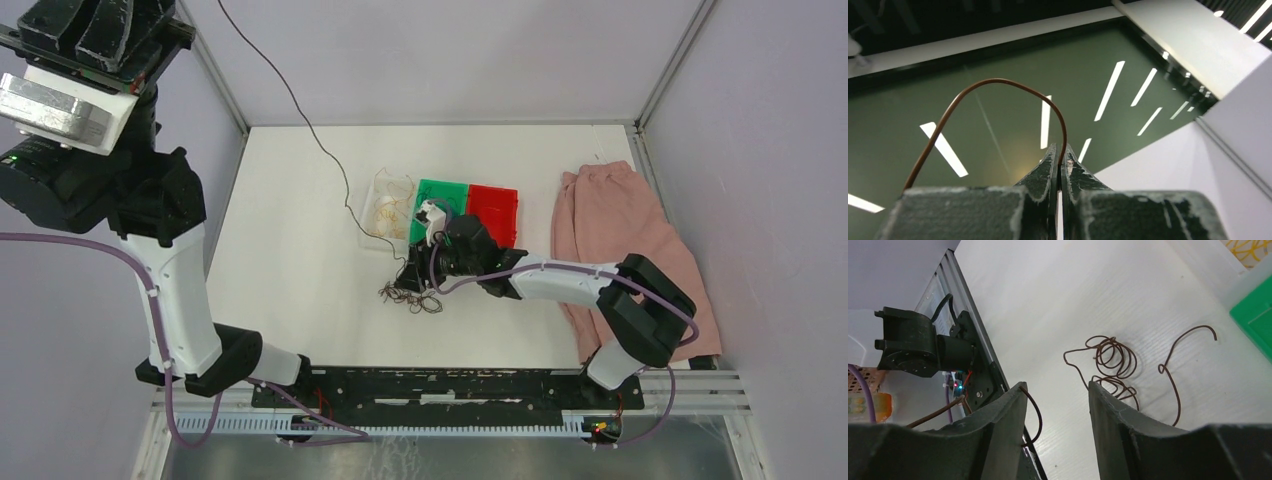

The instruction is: Untangle the cables

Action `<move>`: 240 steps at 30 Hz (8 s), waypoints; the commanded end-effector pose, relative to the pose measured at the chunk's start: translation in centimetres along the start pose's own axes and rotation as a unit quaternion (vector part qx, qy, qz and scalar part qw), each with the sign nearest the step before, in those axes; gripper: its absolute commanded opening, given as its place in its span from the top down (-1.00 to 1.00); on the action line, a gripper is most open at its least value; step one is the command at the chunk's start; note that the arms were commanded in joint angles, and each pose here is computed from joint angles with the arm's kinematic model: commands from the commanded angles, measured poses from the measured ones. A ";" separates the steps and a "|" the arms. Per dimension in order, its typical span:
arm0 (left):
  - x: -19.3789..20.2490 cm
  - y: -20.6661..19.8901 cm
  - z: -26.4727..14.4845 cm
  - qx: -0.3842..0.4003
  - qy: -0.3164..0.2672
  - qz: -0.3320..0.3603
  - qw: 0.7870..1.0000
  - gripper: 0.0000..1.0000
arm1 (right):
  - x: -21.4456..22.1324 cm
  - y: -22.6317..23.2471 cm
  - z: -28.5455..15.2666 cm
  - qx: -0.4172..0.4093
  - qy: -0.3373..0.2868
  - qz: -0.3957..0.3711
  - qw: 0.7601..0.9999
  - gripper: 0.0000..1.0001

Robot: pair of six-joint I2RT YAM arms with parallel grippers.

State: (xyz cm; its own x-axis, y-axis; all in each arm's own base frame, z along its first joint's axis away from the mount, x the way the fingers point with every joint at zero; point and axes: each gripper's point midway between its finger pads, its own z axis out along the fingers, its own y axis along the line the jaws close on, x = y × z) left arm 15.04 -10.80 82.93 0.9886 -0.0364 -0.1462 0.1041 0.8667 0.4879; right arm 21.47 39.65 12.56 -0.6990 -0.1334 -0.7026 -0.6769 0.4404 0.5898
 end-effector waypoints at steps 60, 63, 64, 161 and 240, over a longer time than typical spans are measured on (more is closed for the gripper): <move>8.7 -13.3 -9.7 0.212 0.180 -0.199 0.940 0.94 | -18.4 10.7 -7.2 0.009 -0.221 -0.135 0.966 -0.22; 9.0 -13.5 -9.8 0.215 0.182 -0.203 0.938 0.94 | -18.4 12.5 -7.3 -0.041 -0.233 -0.142 0.961 -0.33; 9.0 -13.5 -9.8 0.215 0.182 -0.203 0.938 0.94 | -18.5 13.6 -7.4 -0.070 -0.238 -0.150 0.957 -0.37; 20.0 -38.7 -28.4 0.346 0.501 -0.494 0.621 0.88 | -25.1 3.2 -21.8 0.186 -0.433 -0.047 0.880 0.99; 22.1 -26.4 -35.9 0.267 0.676 -0.345 0.594 -0.99 | -10.3 -21.7 -12.9 0.475 -0.101 0.067 0.872 0.05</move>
State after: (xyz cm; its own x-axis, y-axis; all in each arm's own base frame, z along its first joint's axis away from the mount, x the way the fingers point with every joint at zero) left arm 30.35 -17.04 33.71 -0.3049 0.4984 -0.8115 0.8346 0.5503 0.0244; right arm 38.79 19.66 7.30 -0.7106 0.0712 -0.6999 -0.0228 0.9920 0.1241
